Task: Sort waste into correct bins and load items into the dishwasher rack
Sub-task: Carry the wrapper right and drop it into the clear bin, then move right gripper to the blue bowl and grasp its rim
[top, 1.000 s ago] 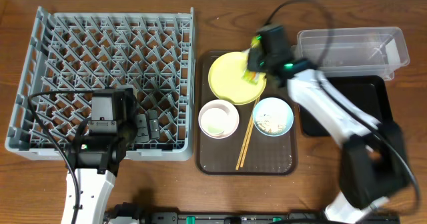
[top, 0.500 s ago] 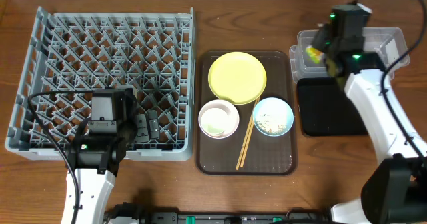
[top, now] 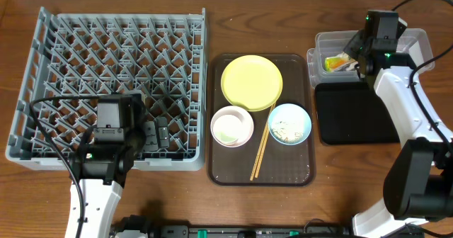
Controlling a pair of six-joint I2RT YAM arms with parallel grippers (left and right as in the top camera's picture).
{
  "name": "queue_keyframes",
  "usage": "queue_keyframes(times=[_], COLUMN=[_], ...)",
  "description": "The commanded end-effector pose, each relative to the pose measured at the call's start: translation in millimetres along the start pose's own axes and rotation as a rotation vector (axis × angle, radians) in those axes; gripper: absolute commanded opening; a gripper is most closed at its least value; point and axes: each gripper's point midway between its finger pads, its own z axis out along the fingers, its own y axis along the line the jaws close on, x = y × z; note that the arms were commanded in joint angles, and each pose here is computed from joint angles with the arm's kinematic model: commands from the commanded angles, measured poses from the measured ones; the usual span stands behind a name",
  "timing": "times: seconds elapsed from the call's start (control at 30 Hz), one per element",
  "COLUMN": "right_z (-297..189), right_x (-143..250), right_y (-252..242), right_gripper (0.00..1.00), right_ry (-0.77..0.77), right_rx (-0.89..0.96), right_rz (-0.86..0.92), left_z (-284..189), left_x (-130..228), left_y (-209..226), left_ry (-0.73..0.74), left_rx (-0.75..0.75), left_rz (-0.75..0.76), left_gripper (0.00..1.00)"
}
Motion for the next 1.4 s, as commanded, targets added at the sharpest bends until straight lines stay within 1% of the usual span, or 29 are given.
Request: queue_keyframes(times=[0.0,0.13,0.2,0.3,0.43,0.53,0.6,0.63,0.73,0.8,0.9,1.0,1.07,1.17,1.23,1.37], right_z=[-16,-43,-61,-89,-119,-139,-150,-154,-158,-158,-153,-144,-140,-135,-130,-122], right_x=[-9,-8,3,32,83,134,164,181,214,234,258,275,287,301,304,310], right_y=[14,28,40,55,64,68,68,68,70,70,68,62,61,58,53,46], right_gripper=[0.5,0.53,0.55,0.57,0.58,0.61,0.63,0.63,0.63,0.59,0.53,0.52,0.5,0.4,0.39,0.33], right_ry=[-0.007,0.014,0.062,0.157,0.319,0.47,0.543,0.575,0.608,0.623,0.625,0.607,0.596,0.59,0.583,0.575], right_rx=[-0.085,-0.175,-0.265,-0.381,-0.452,-0.471,-0.483,-0.477,-0.48,-0.488,-0.462,-0.429,-0.442,-0.455,-0.432,-0.408], right_rz=[-0.09,-0.178,-0.257,-0.383,-0.512,-0.627,-0.732,-0.777,-0.852,-0.881,-0.879,-0.881,-0.894,-0.906,-0.887,-0.856], left_z=[-7,-7,-7,-7,-7,-7,-7,-7,-7,-7,-7,-7,-7,-7,-7,-7], left_x=[-10,-9,-9,-9,-9,-10,-9,-10,-9,-9,-9,-9,-9,-9,-9,-9], left_y=[0,0,0,0,0,0,0,0,0,0,0,0,0,0,0,0], left_ry=[-0.027,-0.027,-0.027,-0.027,-0.027,-0.027,-0.027,-0.028,-0.027,-0.026,-0.026,-0.026,-0.026,-0.026,-0.026,-0.026], left_rx=[0.001,0.001,0.001,0.001,0.001,0.001,0.0,0.0,0.0,0.001,0.001,0.001,0.001,0.001,0.001,0.001], left_rz=[-0.013,-0.013,-0.013,-0.013,-0.013,-0.013,-0.013,-0.013,-0.013,-0.013,-0.013,-0.013,-0.013,-0.013,-0.013,-0.013], left_gripper=[0.98,0.98,0.98,0.98,0.98,0.98,0.98,0.98,0.98,0.98,0.98,0.98,0.98,0.98,0.98,0.98])
